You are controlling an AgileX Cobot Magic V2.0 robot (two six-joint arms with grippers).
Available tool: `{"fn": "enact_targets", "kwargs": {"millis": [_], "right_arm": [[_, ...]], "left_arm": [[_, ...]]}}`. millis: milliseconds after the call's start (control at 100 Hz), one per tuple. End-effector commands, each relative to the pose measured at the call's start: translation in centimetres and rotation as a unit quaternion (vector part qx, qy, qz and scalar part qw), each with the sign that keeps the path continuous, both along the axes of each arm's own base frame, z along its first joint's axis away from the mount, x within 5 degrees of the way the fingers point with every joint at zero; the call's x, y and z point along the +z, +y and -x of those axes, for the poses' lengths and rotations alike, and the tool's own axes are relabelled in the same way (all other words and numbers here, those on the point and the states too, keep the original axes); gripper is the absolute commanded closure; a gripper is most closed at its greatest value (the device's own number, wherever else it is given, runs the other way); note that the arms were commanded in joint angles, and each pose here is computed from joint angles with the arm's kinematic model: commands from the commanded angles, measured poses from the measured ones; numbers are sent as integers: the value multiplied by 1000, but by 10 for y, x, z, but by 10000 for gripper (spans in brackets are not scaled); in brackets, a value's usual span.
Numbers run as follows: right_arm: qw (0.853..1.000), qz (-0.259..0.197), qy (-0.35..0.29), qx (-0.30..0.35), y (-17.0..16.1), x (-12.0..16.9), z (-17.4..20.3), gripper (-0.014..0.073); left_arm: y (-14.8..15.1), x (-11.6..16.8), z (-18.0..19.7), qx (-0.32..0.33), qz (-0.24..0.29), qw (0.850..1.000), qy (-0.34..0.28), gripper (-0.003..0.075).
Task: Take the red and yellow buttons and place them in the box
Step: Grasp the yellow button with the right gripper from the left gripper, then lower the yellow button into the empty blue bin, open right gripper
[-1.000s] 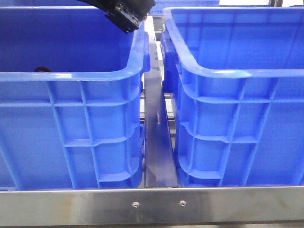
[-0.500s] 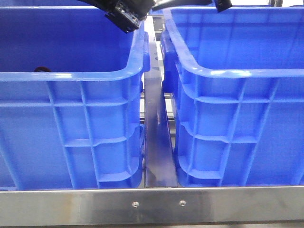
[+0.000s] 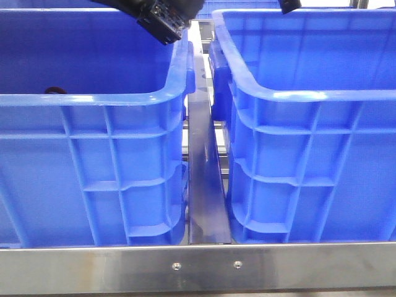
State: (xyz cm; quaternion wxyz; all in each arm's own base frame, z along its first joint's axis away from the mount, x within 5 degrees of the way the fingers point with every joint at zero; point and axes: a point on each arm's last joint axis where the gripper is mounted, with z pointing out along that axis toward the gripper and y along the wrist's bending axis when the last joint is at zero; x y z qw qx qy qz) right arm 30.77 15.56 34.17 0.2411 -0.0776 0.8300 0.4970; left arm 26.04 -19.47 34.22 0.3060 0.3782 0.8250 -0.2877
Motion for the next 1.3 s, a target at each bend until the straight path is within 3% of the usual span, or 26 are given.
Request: {"fn": "enact_targets", "kwargs": {"millis": [0, 280, 510, 740, 1000, 1290], "right_arm": [[999, -38, -31, -1, -1, 28, 7, 393], [994, -40, -92, -39, -39, 59, -4, 393], [977, 22, -197, -83, -82, 73, -8, 393], [945, 154, -262, -124, -101, 65, -15, 393], [914, 216, -272, -209, -116, 31, -28, 393], [862, 288, -303, -289, -114, 1, -36, 393]], "left_arm": [[-1, 24, 7, 6, 42, 999, -27, 119], [-1, 24, 8, 6, 43, 999, -26, 121], [-2, 25, 8, 7, 50, 999, -22, 121], [-2, 25, 8, 7, 50, 999, -22, 121], [-2, 25, 8, 7, 50, 998, -22, 121], [-2, 25, 8, 8, 51, 998, -22, 121]]}}
